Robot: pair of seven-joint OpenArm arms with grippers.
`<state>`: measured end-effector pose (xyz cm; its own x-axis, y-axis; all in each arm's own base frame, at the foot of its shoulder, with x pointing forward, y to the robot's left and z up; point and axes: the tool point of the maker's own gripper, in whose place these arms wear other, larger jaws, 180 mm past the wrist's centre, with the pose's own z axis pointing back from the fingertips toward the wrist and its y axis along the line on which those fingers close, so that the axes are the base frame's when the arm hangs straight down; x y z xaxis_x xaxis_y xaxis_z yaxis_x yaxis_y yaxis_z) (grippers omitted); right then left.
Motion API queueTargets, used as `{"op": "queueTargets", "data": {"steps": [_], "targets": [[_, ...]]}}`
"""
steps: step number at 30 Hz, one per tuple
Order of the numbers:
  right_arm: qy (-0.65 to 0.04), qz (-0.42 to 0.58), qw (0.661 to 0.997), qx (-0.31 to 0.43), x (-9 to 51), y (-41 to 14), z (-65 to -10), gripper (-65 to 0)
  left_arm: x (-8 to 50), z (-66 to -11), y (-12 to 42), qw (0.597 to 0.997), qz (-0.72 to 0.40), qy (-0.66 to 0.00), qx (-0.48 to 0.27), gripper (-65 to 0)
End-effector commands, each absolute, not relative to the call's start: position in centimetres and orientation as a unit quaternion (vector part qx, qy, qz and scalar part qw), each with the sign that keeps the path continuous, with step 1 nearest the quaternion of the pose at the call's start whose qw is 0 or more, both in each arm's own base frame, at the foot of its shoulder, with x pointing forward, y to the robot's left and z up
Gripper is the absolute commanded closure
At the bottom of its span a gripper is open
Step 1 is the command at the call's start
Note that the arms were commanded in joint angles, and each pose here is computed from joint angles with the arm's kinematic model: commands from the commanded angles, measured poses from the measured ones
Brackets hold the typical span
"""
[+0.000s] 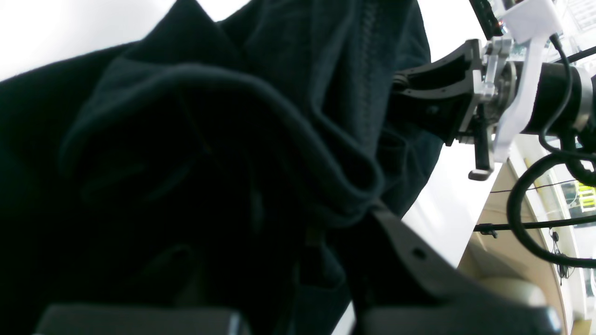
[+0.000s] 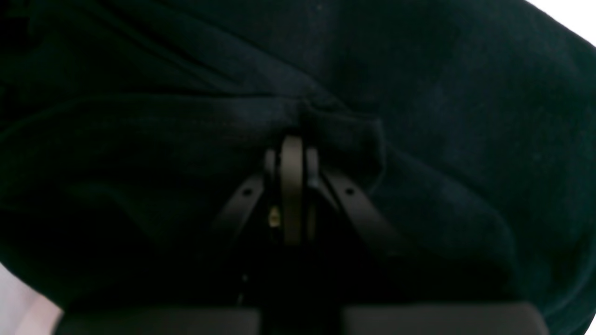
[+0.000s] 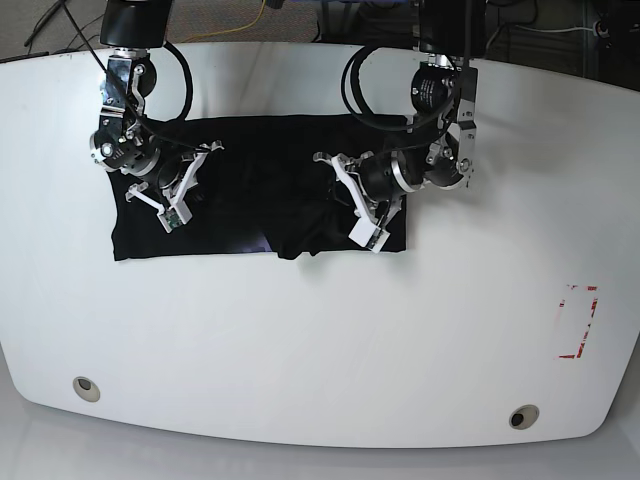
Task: Layout the t-shirt on the table in an organized manner, then fold the t-shirt properly
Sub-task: 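Fold the held side with the left gripper toward the shirt's center, then open the left gripper and lift it off the folded flap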
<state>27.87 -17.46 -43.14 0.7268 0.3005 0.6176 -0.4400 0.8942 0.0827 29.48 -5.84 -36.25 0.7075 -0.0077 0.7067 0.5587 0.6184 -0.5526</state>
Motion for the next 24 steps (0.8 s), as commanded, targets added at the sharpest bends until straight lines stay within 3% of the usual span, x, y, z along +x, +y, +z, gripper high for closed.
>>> {"op": "queueTargets", "data": {"steps": [1,4,7,16,24], "targets": [[-0.262,0.219,0.935,0.1,26.2,-17.8,-44.6,0.0,30.5,-33.9,-7.1,0.808,-0.175,-0.37,-0.424,0.0],[-0.262,0.22,0.934,0.101,26.1,-17.8,-44.6,0.0,30.8,-33.6,-7.1,0.806,-0.178,-0.373,-0.424,0.0],[-0.262,0.22,0.934,0.101,26.1,-17.8,-44.6,0.0,31.1,-33.1,-7.3,0.803,-0.184,-0.377,-0.424,-6.4],[-0.262,0.22,0.934,0.101,26.1,-17.7,-44.7,0.0,30.3,-31.5,-9.8,0.781,-0.217,-0.373,-0.452,-37.8],[-0.261,0.22,0.934,0.101,26.1,-17.7,-44.7,0.0,29.7,-26.9,-11.1,0.733,-0.236,-0.409,-0.49,-40.2]]}}
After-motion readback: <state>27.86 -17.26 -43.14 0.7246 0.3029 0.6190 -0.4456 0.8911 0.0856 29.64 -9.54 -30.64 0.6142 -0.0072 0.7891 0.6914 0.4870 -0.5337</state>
